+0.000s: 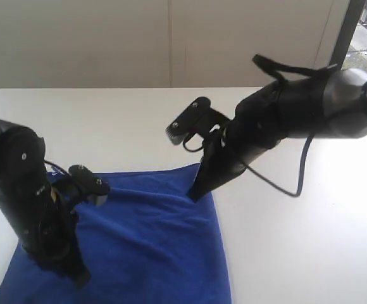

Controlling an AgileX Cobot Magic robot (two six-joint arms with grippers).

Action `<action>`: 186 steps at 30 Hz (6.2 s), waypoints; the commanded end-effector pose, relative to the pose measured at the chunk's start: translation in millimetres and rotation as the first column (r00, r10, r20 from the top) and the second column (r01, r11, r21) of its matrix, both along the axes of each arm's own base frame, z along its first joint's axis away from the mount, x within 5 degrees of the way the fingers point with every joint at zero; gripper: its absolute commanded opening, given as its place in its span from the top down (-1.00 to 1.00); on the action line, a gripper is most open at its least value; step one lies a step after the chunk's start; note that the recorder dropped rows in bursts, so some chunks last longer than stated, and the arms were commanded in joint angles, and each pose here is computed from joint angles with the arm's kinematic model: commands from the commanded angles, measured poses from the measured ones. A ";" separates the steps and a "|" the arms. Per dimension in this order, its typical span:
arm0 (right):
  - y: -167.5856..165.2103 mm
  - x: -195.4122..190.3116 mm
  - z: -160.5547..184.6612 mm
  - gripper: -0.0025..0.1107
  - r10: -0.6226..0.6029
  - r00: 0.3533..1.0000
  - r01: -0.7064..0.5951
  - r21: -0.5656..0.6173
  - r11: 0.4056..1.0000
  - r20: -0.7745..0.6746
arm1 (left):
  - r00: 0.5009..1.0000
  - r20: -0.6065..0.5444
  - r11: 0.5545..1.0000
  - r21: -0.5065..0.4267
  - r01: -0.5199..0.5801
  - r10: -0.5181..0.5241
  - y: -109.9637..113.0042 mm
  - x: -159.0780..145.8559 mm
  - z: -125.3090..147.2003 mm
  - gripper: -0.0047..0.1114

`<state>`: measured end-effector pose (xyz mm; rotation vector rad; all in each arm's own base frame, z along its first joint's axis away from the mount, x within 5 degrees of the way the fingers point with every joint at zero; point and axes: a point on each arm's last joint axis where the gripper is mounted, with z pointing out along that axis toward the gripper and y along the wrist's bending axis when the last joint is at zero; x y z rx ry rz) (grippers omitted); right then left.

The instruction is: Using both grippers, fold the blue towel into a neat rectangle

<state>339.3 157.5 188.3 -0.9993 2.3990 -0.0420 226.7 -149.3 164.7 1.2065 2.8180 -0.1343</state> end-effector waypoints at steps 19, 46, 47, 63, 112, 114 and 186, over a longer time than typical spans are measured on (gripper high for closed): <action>-0.3 104.2 -65.3 0.96 0.110 0.969 -0.082 0.137 0.987 -0.219 | 0.996 0.068 0.997 -0.037 -0.063 0.065 16.1 -41.2 -18.8 0.92; 17.8 94.9 -7.9 0.96 0.159 0.984 -0.151 0.110 0.982 -0.074 | 0.968 0.235 0.985 -0.167 -0.047 0.086 16.5 -41.4 25.0 0.92; 32.1 91.4 -2.9 0.96 0.198 0.979 -0.187 0.162 0.969 -0.056 | 0.972 0.223 0.988 -0.147 -0.040 0.072 18.3 -43.2 23.3 0.92; 101.3 110.1 -42.0 0.96 0.355 0.930 -0.302 0.347 0.888 -0.099 | 0.968 0.203 0.985 -0.122 -0.125 0.148 39.1 -64.4 -13.3 0.92; 100.5 137.1 -83.6 0.96 0.314 0.950 -0.308 0.216 0.926 0.009 | 0.966 0.196 0.982 -0.124 -0.145 0.167 40.4 -66.4 -15.7 0.92; 100.1 137.9 -86.9 0.96 0.310 0.951 -0.306 0.210 0.929 0.012 | 0.966 0.196 0.982 -0.124 -0.145 0.167 40.4 -66.4 -15.7 0.92; 87.5 153.3 -100.6 0.96 0.322 0.937 -0.330 0.039 0.943 0.135 | 0.958 0.220 0.979 -0.120 -0.162 0.186 39.2 -44.3 -50.4 0.92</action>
